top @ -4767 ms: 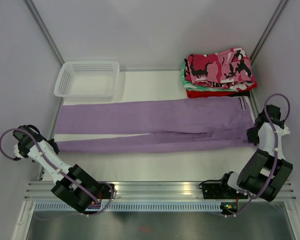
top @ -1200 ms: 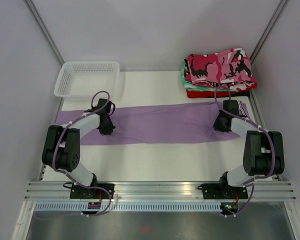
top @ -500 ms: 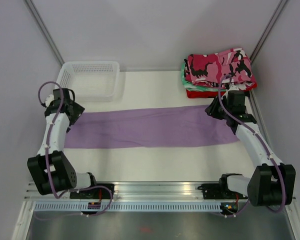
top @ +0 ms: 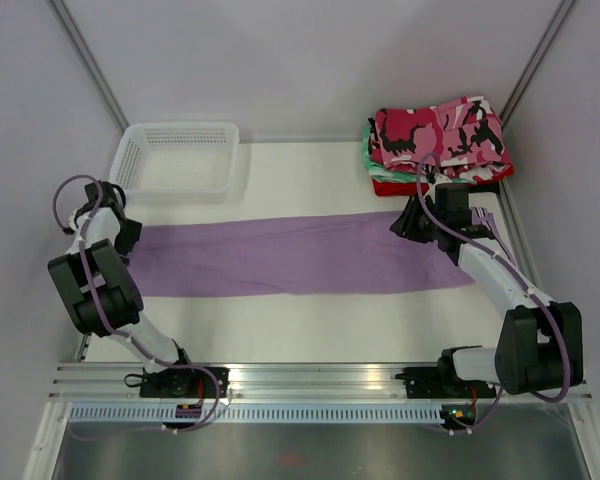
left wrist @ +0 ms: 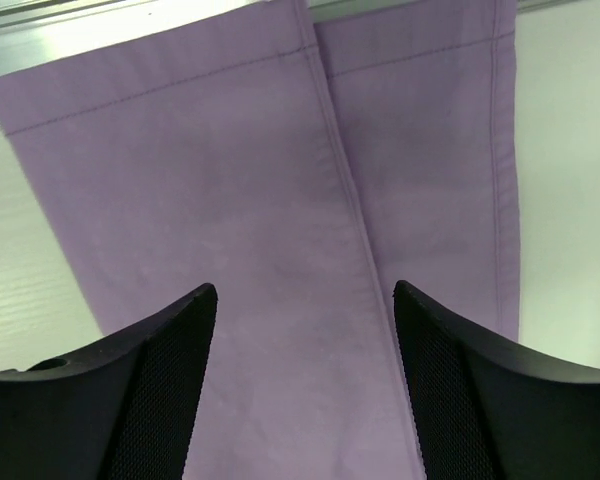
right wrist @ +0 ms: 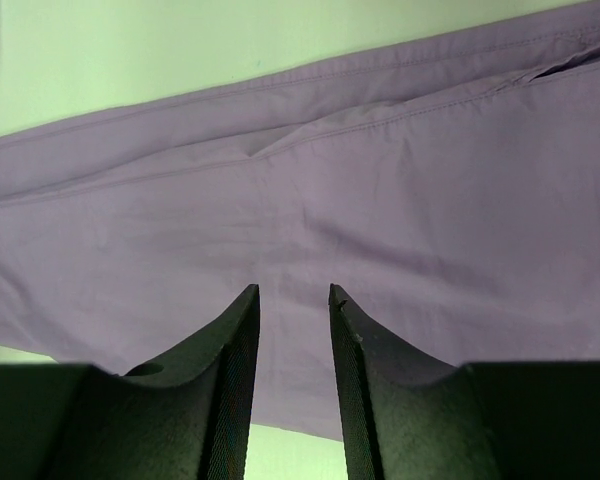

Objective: Fold and stack the trousers
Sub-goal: Fold the trousers

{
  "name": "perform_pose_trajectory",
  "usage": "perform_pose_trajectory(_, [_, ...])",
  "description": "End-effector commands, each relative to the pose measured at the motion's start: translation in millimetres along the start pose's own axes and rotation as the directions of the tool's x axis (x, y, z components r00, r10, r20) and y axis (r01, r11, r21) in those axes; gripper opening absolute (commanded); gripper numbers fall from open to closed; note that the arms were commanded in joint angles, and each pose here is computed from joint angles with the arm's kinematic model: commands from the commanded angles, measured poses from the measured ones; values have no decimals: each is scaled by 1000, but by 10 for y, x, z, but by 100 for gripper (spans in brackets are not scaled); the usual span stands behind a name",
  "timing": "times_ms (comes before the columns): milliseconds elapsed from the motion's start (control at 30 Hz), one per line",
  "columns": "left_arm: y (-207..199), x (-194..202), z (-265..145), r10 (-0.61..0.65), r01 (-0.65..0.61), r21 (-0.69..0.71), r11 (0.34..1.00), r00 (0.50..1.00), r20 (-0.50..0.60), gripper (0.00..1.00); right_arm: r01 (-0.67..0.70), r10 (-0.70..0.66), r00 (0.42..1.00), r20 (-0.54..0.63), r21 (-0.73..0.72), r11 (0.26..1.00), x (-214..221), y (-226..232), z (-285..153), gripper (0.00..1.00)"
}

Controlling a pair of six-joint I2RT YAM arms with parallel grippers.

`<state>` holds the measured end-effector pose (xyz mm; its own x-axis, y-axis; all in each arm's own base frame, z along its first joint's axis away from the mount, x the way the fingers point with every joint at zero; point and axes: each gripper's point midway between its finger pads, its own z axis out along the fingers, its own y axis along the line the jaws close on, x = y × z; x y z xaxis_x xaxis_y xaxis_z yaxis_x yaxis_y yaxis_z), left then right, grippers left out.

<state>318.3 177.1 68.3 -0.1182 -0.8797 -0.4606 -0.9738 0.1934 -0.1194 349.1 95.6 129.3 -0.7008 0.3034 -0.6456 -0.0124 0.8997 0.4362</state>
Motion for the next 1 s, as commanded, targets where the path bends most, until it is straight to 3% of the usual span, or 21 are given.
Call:
perform_pose_trajectory(0, [-289, -231, 90, -52, 47, 71, 996, 997, 62, 76, 18, -18, 1000, 12, -20, 1000, -84, 76, 36, 41])
perform_pose_trajectory(200, [-323, -166, 322, -20, 19, 34, 999, 999, 36, 67, 15, -15, 1000, 25, 13, 1000, -131, 58, 18, 41])
perform_pose_trajectory(400, [-355, -123, 455, 3, -4, 37, 999, 1000, 28, 66, 18, -18, 1000, 13, 36, 999, -147, 45, 15, 41])
perform_pose_trajectory(533, [-363, -62, 533, 12, -12, 36, 999, 1000, 8, 57, 27, -28, 1000, 13, 52, 998, -178, 48, -3, 41])
perform_pose_trajectory(700, [-384, -4, 584, 27, -26, 38, 999, 999, -18, 41, 29, -31, 999, 31, 73, 997, -211, 36, -85, 41])
perform_pose_trajectory(867, [-334, -70, 501, 21, -22, 36, 999, 1000, 15, 14, 36, -41, 998, 41, 110, 993, -185, -31, -181, 41])
perform_pose_trajectory(900, [-342, -96, 462, 18, -19, 42, 999, 1000, 23, 3, 37, -42, 998, 46, 120, 992, -169, -49, -212, 41])
perform_pose_trajectory(967, [-344, -132, 417, 17, -19, 46, 999, 999, 34, 2, 39, -47, 997, 62, 124, 992, -180, -49, -271, 41])
